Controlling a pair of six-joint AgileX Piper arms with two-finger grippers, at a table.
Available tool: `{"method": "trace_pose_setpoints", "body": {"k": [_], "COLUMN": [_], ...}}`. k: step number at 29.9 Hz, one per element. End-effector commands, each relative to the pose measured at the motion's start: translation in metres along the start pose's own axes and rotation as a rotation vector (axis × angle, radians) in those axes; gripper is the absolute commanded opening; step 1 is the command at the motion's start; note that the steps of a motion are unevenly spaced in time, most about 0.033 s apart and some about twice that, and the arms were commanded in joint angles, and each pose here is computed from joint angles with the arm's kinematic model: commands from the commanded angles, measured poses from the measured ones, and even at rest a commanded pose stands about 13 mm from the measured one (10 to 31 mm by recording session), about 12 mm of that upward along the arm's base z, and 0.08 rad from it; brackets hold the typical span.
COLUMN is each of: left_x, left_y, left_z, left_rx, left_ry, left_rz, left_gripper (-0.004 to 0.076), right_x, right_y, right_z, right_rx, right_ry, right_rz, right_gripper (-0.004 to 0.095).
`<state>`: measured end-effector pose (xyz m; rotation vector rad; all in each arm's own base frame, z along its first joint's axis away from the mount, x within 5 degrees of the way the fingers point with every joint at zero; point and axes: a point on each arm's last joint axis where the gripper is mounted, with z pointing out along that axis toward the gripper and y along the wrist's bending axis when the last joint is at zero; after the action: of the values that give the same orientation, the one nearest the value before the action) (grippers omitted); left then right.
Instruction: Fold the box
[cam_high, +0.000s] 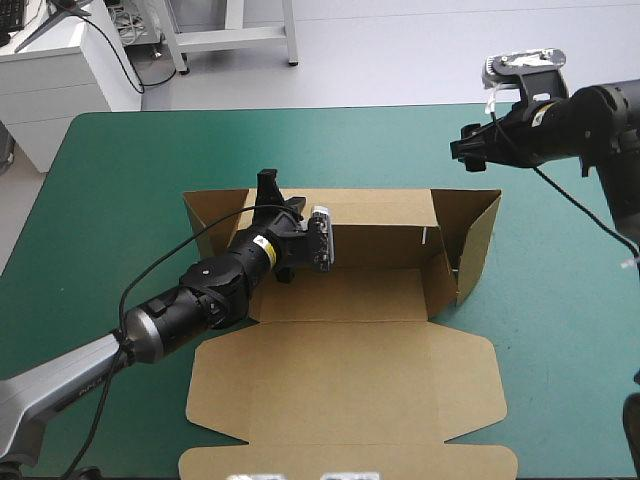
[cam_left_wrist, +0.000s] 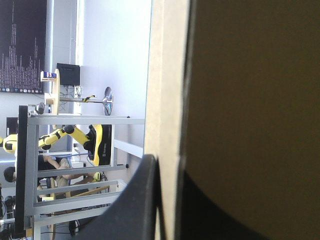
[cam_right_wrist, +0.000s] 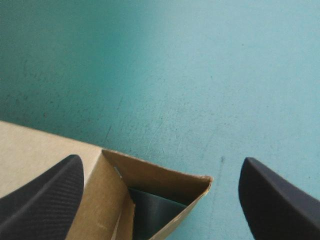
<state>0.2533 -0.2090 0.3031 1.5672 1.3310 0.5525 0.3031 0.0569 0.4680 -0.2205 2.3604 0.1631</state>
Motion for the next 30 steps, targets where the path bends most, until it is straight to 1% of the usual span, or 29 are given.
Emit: {"method": "trace_pose_setpoints", "body": {"k": [1, 7, 10, 15, 17, 22, 30], "left_x": [0.001, 0.0, 0.0, 0.0, 0.0, -0.001, -0.001], "left_y": [0.001, 0.001, 0.001, 0.001, 0.001, 0.001, 0.0], "left_z": [-0.005, -0.005, -0.005, -0.005, -0.005, -0.005, -0.004], "left_rx": [0.002, 0.002, 0.002, 0.002, 0.002, 0.004, 0.007], "left_ry": [0.015, 0.007, 0.007, 0.007, 0.007, 0.0, 0.004], "left_rz": [-0.071, -0.059, -0.067, -0.067, -0.067, -0.074, -0.077], "left_gripper": [-0.0008, -0.0008, -0.0008, -0.0008, -0.0008, -0.0008, -0.0008], "right_x": [-0.016, -0.03, -0.033, -0.03, -0.026, -0.022, -0.024], "right_y": [-0.014, -0.026, -0.028, -0.031, -0.032, -0.031, -0.028], "right_z": [0.006, 0.058, 0.084, 0.123, 0.135, 0.138, 0.124], "right_rx": [-0.016, -0.026, -0.046, -0.067, -0.07, -0.079, -0.099], "right_ry": [-0.046, 0.024, 0.039, 0.091, 0.133, 0.181, 0.158], "right_rz": [0.03, 0.053, 0.067, 0.082, 0.084, 0.086, 0.101], "right_gripper": [0.0779, 0.0779, 0.0776, 0.0766, 0.0765, 0.0765, 0.0745]}}
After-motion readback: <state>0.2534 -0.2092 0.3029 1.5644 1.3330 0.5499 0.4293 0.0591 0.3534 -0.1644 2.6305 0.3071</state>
